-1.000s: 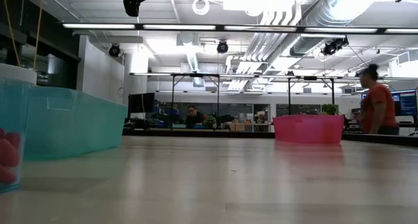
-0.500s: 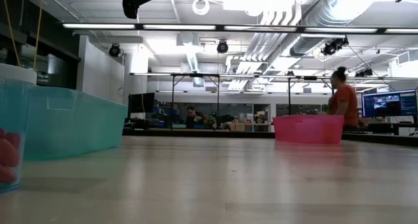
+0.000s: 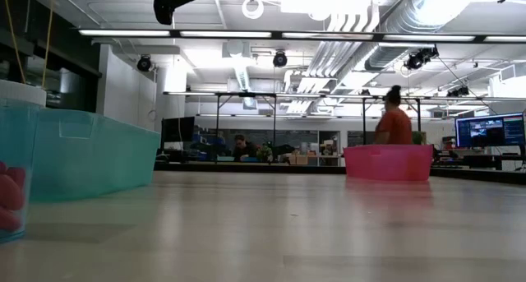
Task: Pick and place medicine bottles into bin by pill shape (circle, oval)
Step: Put the white tablet bottle into the red bin
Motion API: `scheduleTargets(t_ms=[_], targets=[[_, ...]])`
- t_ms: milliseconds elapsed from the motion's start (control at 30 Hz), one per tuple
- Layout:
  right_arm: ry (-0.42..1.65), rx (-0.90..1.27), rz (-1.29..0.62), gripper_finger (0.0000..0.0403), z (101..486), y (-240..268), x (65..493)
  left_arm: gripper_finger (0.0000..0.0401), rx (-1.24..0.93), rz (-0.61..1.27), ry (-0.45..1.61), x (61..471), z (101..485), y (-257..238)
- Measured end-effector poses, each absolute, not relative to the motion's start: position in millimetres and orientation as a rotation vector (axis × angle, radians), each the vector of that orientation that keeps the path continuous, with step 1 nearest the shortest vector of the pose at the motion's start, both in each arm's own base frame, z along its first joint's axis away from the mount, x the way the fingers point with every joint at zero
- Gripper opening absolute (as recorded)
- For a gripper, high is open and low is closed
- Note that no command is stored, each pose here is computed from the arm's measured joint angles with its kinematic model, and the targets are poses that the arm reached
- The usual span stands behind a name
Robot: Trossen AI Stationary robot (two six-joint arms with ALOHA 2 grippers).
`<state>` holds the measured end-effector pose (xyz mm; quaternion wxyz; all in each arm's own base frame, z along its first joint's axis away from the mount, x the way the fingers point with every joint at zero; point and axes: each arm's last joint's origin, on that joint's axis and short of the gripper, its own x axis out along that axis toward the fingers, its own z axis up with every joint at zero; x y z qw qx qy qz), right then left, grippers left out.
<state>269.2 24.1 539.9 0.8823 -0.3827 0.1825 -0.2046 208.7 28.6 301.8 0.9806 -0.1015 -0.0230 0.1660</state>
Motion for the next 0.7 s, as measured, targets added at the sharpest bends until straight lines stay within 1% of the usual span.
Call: scheduleTargets(t_ms=[67,133,200,233,367,533,700], targets=[[0.289,-0.628,-0.213,0.0119,541.6,19.7,269.8,0.0205,-0.204,0.334,-0.042,208.7,301.4,28.6],[0.24,-0.496,-0.001,0.0119,536.4,18.4,277.4,0.0206,-0.204,0.335,-0.04,208.7,301.2,28.6],[0.226,-0.403,0.15,0.0119,529.6,17.6,284.9,0.0205,-0.204,0.335,-0.038,208.7,301.0,28.6],[0.227,-0.366,0.195,0.0119,527.2,17.4,287.1,0.0206,-0.204,0.335,-0.038,208.7,301.0,28.6],[0.189,-0.274,0.272,0.0119,529.0,18.4,290.2,0.0206,-0.204,0.335,-0.038,208.7,301.1,28.6],[0.125,-0.24,0.312,0.0119,535.2,19.9,290.5,0.0206,-0.204,0.335,-0.037,208.7,301.0,28.6],[0.045,-0.206,0.433,0.0119,542.1,23.2,289.5,0.0206,-0.203,0.335,-0.035,208.7,300.7,28.6]])
